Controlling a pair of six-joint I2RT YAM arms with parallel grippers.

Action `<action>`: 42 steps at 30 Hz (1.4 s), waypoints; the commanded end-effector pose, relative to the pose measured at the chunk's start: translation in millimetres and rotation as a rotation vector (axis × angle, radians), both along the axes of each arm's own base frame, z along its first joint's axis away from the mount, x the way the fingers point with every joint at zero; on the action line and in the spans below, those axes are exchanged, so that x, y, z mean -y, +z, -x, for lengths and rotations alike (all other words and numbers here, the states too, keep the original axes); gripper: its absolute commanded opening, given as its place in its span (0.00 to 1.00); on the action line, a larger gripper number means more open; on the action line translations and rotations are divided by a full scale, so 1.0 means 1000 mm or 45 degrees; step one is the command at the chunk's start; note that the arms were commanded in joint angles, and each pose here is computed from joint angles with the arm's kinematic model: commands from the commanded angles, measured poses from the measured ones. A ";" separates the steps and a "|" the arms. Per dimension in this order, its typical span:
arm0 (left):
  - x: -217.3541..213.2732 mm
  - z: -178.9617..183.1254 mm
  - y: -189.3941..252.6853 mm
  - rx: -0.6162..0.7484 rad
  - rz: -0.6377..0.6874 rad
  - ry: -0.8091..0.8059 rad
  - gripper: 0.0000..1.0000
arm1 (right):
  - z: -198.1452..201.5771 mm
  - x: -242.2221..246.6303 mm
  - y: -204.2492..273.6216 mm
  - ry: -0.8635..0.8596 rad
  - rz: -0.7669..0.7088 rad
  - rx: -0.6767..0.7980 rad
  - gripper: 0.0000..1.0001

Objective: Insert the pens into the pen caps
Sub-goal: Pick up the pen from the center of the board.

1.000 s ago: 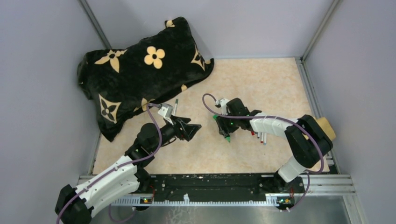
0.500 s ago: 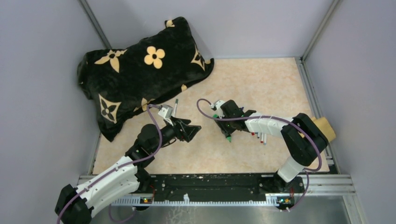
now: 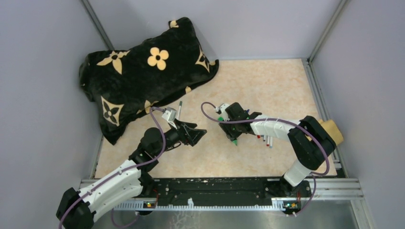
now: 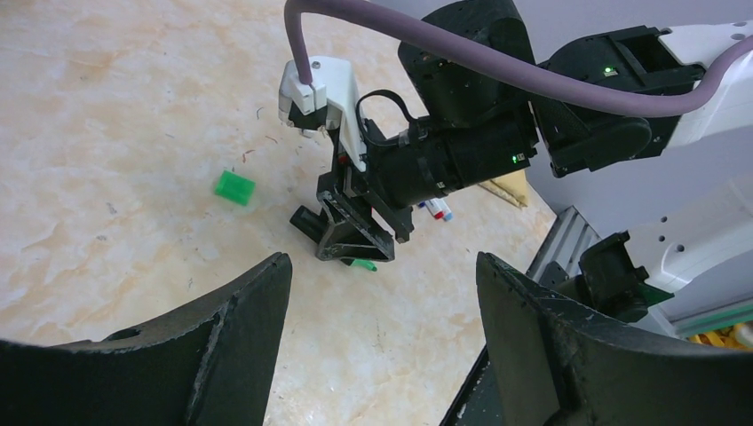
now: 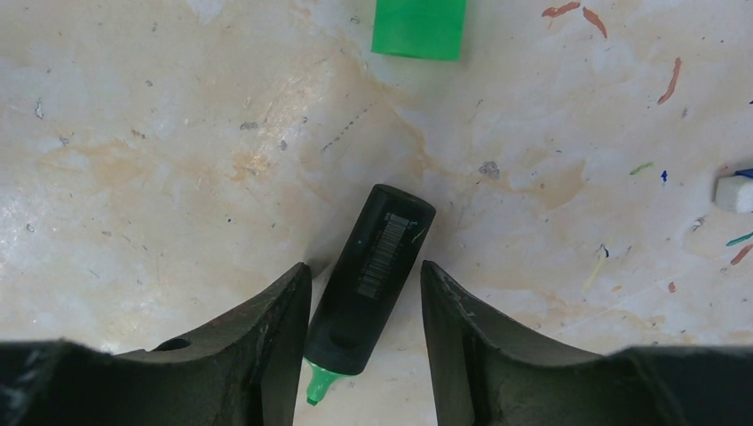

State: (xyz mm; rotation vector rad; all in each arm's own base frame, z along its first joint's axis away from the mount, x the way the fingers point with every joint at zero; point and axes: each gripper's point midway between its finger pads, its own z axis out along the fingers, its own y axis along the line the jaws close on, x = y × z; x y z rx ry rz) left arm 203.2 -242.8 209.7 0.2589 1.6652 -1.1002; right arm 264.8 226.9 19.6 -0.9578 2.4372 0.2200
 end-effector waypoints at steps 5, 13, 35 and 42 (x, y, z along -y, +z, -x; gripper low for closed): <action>0.004 0.003 0.001 -0.009 0.045 -0.033 0.81 | 0.021 0.004 -0.001 0.018 0.020 -0.109 0.38; 0.009 0.008 -0.002 -0.036 0.107 -0.075 0.81 | 0.006 0.005 0.009 -0.014 0.005 -0.026 0.16; 0.111 0.000 -0.036 -0.334 0.219 -0.361 0.86 | -0.017 0.012 0.154 -0.222 -1.085 -0.035 0.03; 0.140 -0.025 -0.051 -0.387 0.167 -0.247 0.77 | -0.013 0.010 0.163 -0.199 -1.141 -0.026 0.03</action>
